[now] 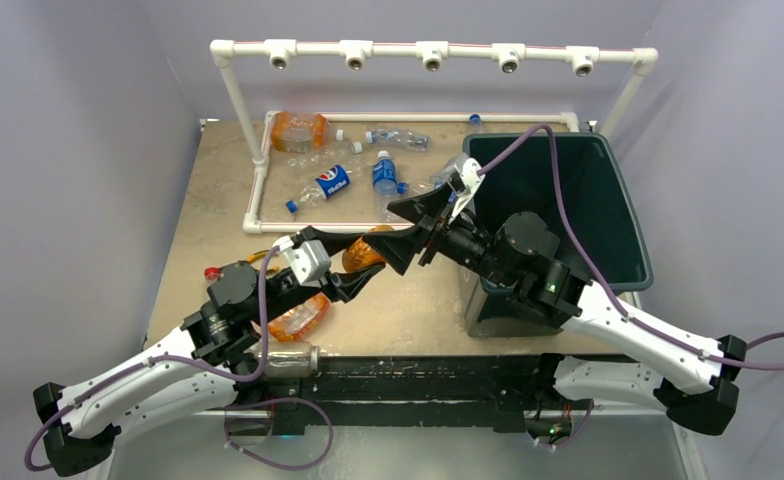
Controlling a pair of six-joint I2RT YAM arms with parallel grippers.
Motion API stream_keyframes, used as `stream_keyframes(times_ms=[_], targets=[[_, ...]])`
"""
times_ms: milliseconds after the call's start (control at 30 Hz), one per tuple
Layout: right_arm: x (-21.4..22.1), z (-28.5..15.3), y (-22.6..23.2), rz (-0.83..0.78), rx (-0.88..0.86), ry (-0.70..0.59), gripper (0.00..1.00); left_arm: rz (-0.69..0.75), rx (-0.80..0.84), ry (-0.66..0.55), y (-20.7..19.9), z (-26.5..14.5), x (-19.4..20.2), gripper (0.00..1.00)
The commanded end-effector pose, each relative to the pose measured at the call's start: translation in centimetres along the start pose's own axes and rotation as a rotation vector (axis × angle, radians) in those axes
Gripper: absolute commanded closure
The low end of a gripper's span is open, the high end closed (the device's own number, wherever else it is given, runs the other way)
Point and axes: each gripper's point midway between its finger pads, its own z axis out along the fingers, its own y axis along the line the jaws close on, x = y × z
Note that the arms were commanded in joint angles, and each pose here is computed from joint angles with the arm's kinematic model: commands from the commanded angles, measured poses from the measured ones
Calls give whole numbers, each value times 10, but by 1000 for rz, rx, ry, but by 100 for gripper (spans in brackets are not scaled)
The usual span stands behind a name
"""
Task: Put the plastic bottles in the bin
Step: Place the plastic bottle in the trash bin.
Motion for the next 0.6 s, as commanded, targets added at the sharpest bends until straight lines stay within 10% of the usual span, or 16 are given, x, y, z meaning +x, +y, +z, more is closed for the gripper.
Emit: stream_keyframes(times_ms=[0,567], targets=[[-1,1,18,14,-95,-1,18,4,-15,-61,2,0,-17,69],[16,8,7,19,-37,57,39,-39,-73,-68,11,-1,-22,73]])
